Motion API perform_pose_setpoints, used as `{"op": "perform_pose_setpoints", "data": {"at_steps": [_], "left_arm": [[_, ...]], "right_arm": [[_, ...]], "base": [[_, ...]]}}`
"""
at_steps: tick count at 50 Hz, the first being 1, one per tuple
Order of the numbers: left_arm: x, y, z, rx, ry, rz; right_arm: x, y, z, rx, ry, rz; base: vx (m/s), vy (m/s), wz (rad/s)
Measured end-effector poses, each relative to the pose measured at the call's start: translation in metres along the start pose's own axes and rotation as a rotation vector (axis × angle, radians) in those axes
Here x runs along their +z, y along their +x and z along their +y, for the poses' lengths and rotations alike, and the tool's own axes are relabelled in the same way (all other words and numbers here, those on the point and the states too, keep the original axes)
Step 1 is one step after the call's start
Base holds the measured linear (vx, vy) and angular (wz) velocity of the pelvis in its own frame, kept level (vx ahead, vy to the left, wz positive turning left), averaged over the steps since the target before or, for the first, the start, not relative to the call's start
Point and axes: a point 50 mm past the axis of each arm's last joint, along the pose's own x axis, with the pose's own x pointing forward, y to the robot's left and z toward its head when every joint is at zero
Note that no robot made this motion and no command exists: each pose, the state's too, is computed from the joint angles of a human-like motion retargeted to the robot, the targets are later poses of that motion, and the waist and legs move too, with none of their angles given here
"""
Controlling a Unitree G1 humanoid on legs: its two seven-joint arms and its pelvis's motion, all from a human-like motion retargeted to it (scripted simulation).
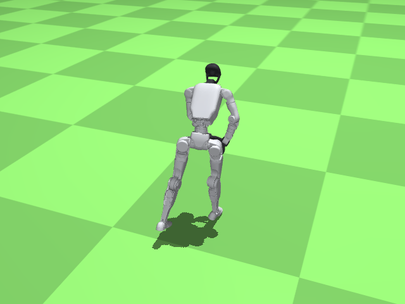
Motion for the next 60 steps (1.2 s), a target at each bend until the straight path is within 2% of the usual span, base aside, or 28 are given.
{"op": "perform_pose_setpoints", "data": {"at_steps": [5,8,13,17,20,25,36,40,50,53,55,58,60], "left_arm": [[-0.033,-0.026,0.056,0.179,-0.322,0.13],[-0.039,-0.053,0.072,0.223,-0.434,0.163],[-0.05,-0.1,0.067,0.065,-0.39,0.184],[-0.062,-0.113,0.08,-0.135,-0.193,0.099],[-0.067,-0.113,0.088,-0.133,-0.123,0.045],[-0.053,-0.116,0.105,0.122,-0.1,-0.074],[-0.042,-0.125,0.106,0.205,-0.083,-0.112],[-0.041,-0.122,0.108,0.221,-0.078,-0.11],[-0.044,-0.111,0.124,0.313,-0.081,-0.037],[-0.063,-0.112,0.107,0.265,-0.097,0.069],[-0.078,-0.114,0.078,0.171,-0.112,0.165],[-0.091,-0.115,0.025,-0.032,-0.092,0.279],[-0.09,-0.111,-0.001,-0.15,-0.05,0.297]], "right_arm": [[0.035,0.006,-0.005,-0.062,0.071,-0.074],[0.056,0.005,-0.002,0.047,-0.008,-0.118],[0.096,-0.004,0.007,0.566,-0.307,-0.159],[0.112,-0.018,-0.018,0.735,-0.485,-0.119],[0.123,-0.03,-0.04,0.739,-0.639,-0.084],[0.142,-0.041,-0.041,0.695,-0.856,-0.103],[0.141,-0.054,-0.044,0.622,-0.966,-0.086],[0.137,-0.055,-0.043,0.582,-0.941,-0.1],[0.107,-0.059,-0.029,0.6,-0.672,-0.013],[0.105,-0.048,-0.035,0.633,-0.624,0.004],[0.104,-0.034,-0.033,0.616,-0.55,-0.027],[0.096,-0.009,-0.024,0.434,-0.33,-0.108],[0.084,0.003,-0.025,0.033,-0.09,-0.18]], "base": [[0.3,0.23,-2.25],[0.34,0.24,-2.88],[0.26,0.09,-2.34],[-0.03,0.01,-1.2],[-0.2,0.0,-0.16],[-0.19,-0.01,0.25],[-0.08,0.02,0.07],[0.0,0.03,0.02],[0.15,0.1,-0.16],[0.42,0.17,-0.32],[0.47,0.2,0.16],[0.4,0.15,0.88],[0.26,0.05,1.23]]}}
